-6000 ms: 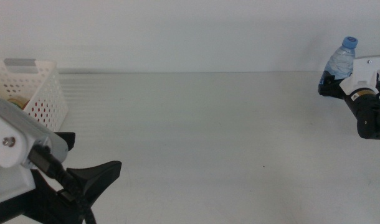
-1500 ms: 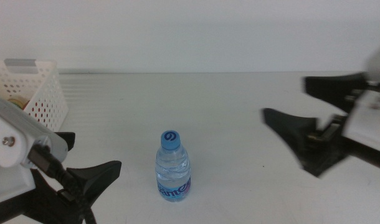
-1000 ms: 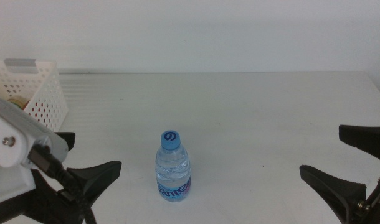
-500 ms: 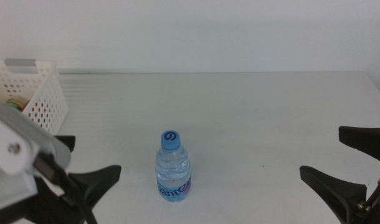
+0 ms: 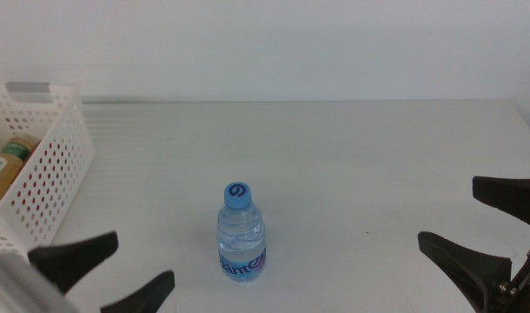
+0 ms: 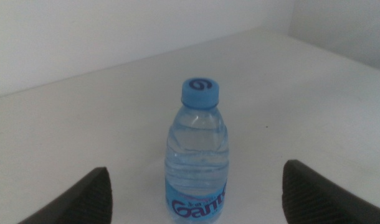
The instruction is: Use arms to grab the bottles and put them into the dustbin to the left of the table.
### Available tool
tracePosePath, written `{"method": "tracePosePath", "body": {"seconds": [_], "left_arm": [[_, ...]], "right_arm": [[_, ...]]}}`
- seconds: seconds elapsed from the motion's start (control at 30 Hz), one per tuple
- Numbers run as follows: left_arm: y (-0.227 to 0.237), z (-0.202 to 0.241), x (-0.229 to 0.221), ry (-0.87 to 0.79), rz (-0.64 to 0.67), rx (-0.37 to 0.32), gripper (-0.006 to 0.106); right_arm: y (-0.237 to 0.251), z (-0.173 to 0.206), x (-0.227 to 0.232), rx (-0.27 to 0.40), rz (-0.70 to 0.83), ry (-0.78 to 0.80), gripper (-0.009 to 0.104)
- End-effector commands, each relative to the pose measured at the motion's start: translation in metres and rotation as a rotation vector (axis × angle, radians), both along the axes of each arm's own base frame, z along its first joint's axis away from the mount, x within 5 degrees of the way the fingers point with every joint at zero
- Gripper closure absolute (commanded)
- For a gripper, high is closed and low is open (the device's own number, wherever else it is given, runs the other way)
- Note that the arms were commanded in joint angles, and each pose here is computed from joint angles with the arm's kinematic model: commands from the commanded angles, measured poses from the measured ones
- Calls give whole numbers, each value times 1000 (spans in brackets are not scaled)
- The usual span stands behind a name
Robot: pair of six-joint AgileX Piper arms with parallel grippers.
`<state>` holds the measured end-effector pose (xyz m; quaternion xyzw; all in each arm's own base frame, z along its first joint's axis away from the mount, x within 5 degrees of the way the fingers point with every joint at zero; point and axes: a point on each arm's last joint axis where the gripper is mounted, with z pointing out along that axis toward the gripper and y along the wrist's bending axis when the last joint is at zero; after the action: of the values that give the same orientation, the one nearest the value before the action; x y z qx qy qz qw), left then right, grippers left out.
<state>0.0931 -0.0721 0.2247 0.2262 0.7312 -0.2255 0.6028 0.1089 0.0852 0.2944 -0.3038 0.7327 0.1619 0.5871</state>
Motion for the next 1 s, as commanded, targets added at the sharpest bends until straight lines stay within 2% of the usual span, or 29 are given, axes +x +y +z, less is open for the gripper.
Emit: {"method": "tracePosePath", "body": {"seconds": [0.0, 0.13, 0.4, 0.6, 0.77, 0.97], "left_arm": [[1, 7, -1, -104, 9, -144, 12], [5, -11, -8, -122, -4, -158, 12], [-2, -20, 1, -72, -10, -138, 12], [-17, -25, 14, -97, -40, -180, 12], [-29, -39, 29, -40, -46, -175, 12], [-44, -49, 44, -35, -70, -206, 12]], "right_arm": [[1, 16, 1, 50, 2, -90, 16], [1, 16, 1, 50, 2, -90, 16], [1, 16, 2, 50, 2, -90, 16], [1, 16, 2, 50, 2, -90, 16], [1, 16, 2, 49, 2, -90, 16], [1, 16, 2, 49, 2, -90, 16]]}}
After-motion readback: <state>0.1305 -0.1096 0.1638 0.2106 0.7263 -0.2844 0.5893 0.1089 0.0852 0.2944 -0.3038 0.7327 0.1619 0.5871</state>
